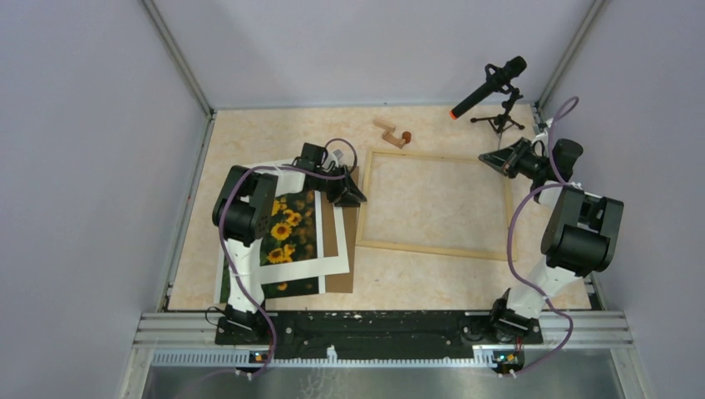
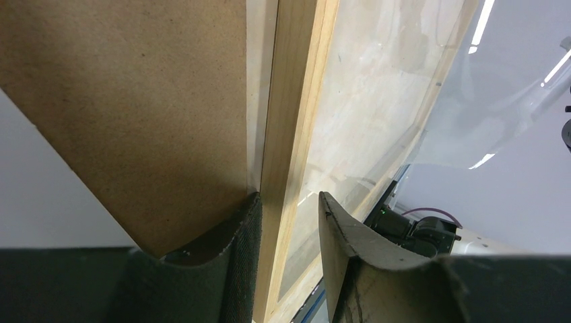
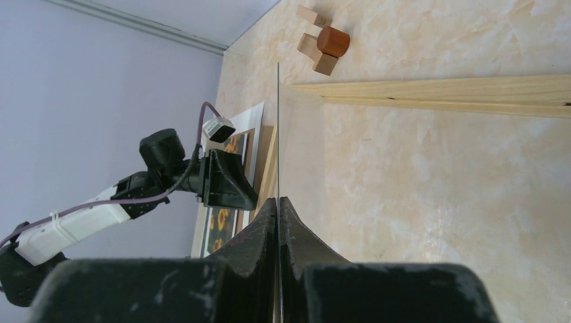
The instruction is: Put the photo into the frame
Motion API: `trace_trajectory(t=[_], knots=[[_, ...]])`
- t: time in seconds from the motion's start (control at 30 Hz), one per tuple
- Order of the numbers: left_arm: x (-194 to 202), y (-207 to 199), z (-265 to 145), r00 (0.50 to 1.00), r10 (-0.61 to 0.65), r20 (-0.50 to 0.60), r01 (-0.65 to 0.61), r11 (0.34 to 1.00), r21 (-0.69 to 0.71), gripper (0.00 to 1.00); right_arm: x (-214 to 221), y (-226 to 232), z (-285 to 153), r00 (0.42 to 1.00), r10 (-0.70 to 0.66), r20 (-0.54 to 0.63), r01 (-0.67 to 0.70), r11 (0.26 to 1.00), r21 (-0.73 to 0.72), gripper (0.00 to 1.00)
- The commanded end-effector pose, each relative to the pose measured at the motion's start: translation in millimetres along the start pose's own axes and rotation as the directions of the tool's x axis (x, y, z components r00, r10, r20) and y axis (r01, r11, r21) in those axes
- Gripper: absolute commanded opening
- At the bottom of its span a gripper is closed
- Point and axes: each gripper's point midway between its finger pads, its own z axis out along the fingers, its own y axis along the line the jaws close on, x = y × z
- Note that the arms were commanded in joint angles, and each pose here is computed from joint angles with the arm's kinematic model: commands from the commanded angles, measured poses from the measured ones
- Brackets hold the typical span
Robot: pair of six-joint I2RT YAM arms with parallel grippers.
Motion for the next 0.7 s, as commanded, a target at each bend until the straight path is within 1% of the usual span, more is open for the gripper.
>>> trace_trajectory(t=[0.0,0.33,0.67], knots=[[13.3,15.8,9.5,0.999,-0.008,-0.037,0.007,1.000,-0.026,0.42,-13.6,34.2,-1.1,0.989,-0.138,0.045,0.141,0.988,-0.070,0.00],[13.5,17.1,9.4,0.999,-0.010,-0.037,0.009,1.000,-0.026,0.42,-13.7,40.1,-2.1,0.988,-0.144,0.056,0.149,0.984,-0.094,0.00],[13.4,17.2,9.2,0.999,-0.013,-0.039,0.013,1.000,-0.023,0.42,-15.8,40.0,-2.3,0.987,-0.146,0.067,0.152,0.985,-0.083,0.00]])
